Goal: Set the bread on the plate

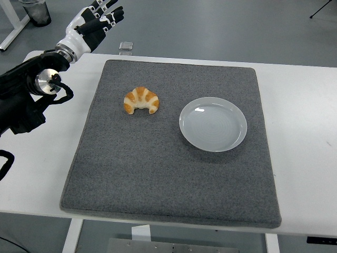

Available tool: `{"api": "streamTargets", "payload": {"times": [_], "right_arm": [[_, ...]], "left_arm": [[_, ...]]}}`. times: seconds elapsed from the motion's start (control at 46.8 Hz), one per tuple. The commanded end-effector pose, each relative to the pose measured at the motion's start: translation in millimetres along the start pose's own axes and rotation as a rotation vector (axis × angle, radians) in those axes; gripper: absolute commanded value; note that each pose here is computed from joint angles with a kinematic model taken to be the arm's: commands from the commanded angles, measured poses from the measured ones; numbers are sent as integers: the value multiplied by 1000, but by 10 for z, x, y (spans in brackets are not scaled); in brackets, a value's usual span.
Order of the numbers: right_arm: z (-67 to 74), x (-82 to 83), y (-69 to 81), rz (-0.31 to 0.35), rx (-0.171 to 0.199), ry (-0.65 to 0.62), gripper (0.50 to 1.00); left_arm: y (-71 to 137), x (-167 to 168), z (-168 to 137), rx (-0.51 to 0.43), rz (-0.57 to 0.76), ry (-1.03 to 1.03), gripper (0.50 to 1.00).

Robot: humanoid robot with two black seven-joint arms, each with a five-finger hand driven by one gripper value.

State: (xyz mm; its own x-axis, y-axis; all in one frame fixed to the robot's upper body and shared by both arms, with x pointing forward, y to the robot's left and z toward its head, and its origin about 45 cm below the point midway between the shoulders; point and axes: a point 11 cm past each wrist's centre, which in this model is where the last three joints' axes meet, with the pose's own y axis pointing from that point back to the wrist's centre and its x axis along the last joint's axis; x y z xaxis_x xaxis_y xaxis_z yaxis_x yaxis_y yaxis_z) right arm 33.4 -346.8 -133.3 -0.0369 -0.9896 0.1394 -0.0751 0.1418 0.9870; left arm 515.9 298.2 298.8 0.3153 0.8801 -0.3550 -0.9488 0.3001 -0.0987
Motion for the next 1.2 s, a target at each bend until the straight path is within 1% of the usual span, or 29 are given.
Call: {"api": "streamTargets", "payload": {"times": [0.0, 0.192, 0.342, 0.491, 0.598, 0.726, 0.919, 1.004, 1.175], "right_arm": [[0, -2, 0, -1, 0, 0, 952], [0, -2, 0, -1, 0, 0, 952], [0, -2, 0, -1, 0, 0, 952], [0, 0, 0, 0, 0, -2, 952], [0, -2, 0, -1, 0, 0, 952], [0, 0, 0, 0, 0, 0, 952], [0, -2, 0, -1, 0, -2, 952], [0, 0, 0, 0, 0, -2, 952], [0, -2, 0, -1, 0, -2, 952]], "left_arm": [[-42, -64, 126, 13, -17, -65, 981], [-70, -206, 299, 31, -38, -157, 979], [-90, -333, 500, 37, -69, -238, 979], [-117, -411, 597, 61, -93, -322, 979], [-131, -452, 573, 101, -116, -400, 979], [-140, -510, 540, 177, -167, -580, 979], [-4, -611, 227, 367, -296, -832, 979], [25, -577, 185, 394, -300, -909, 977], [41, -588, 156, 388, -352, -1167, 977]]}}
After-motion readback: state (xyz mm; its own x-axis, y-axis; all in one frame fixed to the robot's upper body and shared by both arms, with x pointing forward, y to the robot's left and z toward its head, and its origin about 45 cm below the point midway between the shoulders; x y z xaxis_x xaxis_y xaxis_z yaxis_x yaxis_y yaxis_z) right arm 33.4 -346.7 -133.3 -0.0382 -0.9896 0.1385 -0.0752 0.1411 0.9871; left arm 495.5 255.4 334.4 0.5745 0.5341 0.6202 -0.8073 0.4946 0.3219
